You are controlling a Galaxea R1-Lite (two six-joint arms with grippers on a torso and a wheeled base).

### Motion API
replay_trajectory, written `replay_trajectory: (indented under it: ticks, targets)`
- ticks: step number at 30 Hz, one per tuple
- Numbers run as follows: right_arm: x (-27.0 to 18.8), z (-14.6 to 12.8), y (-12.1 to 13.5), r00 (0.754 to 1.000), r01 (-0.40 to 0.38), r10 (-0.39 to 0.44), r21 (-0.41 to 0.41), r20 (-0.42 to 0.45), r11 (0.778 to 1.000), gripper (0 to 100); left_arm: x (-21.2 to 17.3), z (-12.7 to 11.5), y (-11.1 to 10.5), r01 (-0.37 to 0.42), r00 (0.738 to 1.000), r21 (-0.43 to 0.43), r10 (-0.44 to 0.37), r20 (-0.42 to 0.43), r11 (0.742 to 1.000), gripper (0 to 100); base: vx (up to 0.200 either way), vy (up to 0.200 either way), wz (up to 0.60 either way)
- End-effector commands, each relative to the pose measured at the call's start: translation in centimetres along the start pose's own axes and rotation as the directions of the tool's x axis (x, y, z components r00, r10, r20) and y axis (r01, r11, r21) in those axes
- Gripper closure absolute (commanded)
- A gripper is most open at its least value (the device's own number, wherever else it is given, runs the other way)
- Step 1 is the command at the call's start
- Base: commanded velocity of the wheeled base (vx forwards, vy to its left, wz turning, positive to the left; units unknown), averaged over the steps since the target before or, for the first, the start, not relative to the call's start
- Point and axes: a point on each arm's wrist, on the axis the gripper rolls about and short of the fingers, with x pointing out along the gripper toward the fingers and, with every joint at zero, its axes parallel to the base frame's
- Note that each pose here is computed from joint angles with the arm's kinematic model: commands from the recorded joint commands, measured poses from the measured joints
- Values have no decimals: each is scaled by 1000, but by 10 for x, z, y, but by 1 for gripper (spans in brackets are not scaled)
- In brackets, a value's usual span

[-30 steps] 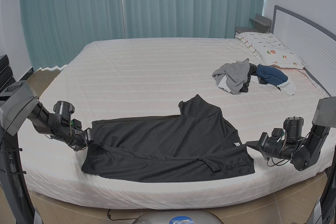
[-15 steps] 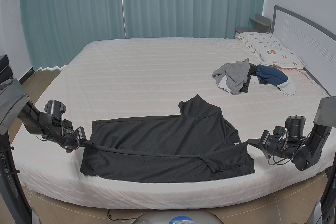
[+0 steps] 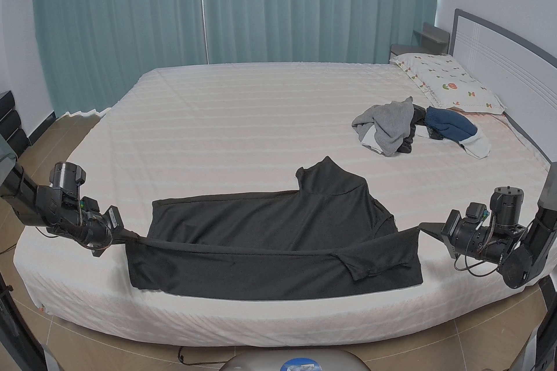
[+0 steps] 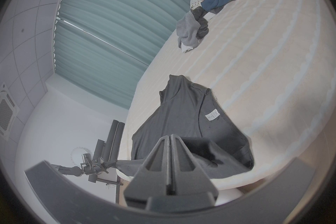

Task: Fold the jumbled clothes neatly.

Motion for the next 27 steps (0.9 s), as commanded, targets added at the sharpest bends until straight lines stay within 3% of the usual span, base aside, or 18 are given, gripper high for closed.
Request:
replay_trajectory:
  ticks: [1,3,11,14,21,23,27]
  targets:
    - [-17,5,17,998,-49,49,-17,49,999,100,-20,-5,-4,25,999,-11,-25,35,1000,100,0,0,0]
    - [-23,7,21,996,-61,63,-26,66,998,100,-28,-9,-7,60,998,-7,-60,23,998,100,0,0,0]
    - [-28,7,20,995,-50,52,-21,83,999,100,-27,-13,-8,64,998,-9,-64,12,998,100,0,0,0]
    - [-31,9,19,995,-45,46,-18,89,999,100,-30,-8,-7,82,996,-59,-80,24,995,100,0,0,0]
    - [-28,6,16,996,-37,37,-11,76,999,100,-18,-19,-3,61,997,-58,-63,-34,996,100,0,0,0]
    - [-28,6,17,996,-38,39,-14,75,999,100,-22,-15,-3,65,998,-73,-66,-13,995,100,0,0,0]
    - [-28,4,15,998,-25,26,-9,63,1000,100,-19,-27,4,19,999,-54,-21,-35,998,100,0,0,0]
